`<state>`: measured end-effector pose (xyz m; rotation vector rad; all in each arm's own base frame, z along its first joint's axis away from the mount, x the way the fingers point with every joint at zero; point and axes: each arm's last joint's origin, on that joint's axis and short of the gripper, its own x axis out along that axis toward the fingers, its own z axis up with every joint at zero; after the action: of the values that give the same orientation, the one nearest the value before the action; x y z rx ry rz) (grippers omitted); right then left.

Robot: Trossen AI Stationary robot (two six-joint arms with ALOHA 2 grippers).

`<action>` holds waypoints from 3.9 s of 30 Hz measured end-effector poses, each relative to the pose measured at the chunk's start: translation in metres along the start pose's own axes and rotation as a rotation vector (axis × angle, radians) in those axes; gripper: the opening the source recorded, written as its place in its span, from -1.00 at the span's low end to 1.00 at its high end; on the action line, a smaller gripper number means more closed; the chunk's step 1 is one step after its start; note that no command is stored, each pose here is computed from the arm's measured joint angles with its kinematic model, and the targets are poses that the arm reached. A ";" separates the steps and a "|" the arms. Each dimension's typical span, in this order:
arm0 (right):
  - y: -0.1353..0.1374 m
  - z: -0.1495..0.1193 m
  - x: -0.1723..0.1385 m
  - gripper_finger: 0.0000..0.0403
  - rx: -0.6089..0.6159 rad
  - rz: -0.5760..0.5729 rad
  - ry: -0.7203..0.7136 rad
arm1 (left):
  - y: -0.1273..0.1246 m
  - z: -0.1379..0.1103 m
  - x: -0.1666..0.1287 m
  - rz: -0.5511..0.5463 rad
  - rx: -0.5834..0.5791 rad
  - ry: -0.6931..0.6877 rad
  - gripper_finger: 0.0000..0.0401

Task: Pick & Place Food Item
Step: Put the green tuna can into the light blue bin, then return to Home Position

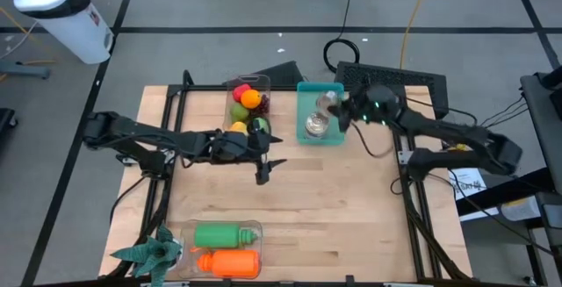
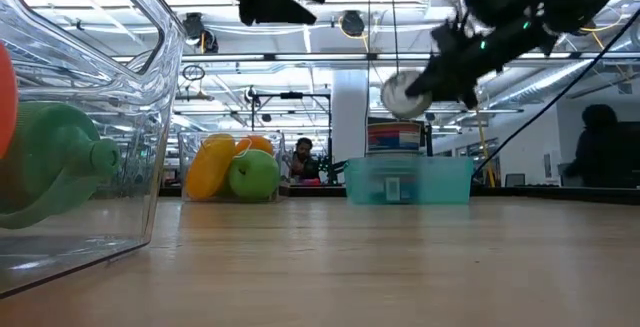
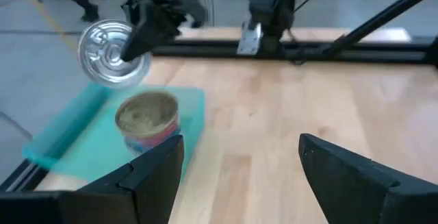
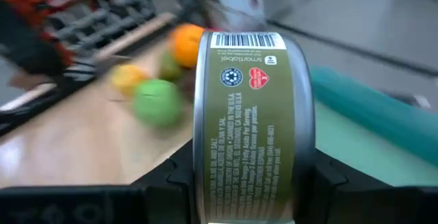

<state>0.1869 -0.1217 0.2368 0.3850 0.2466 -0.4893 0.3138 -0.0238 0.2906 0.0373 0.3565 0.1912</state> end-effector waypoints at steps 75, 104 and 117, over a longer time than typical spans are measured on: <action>-0.082 -0.025 0.062 0.09 -0.185 -0.533 0.022 | 0.001 -0.001 -0.002 0.003 -0.059 0.021 0.47; -0.075 -0.029 0.075 0.09 -0.237 -0.139 0.029 | 0.010 0.008 -0.035 -0.002 -0.030 0.040 0.47; -0.032 0.012 -0.026 0.09 -0.065 -0.138 0.046 | 0.028 0.004 -0.155 0.123 -0.041 -0.007 0.47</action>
<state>0.1506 -0.1415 0.2460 0.3175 0.3339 -0.6072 0.1677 -0.0258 0.3494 0.0195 0.3433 0.3201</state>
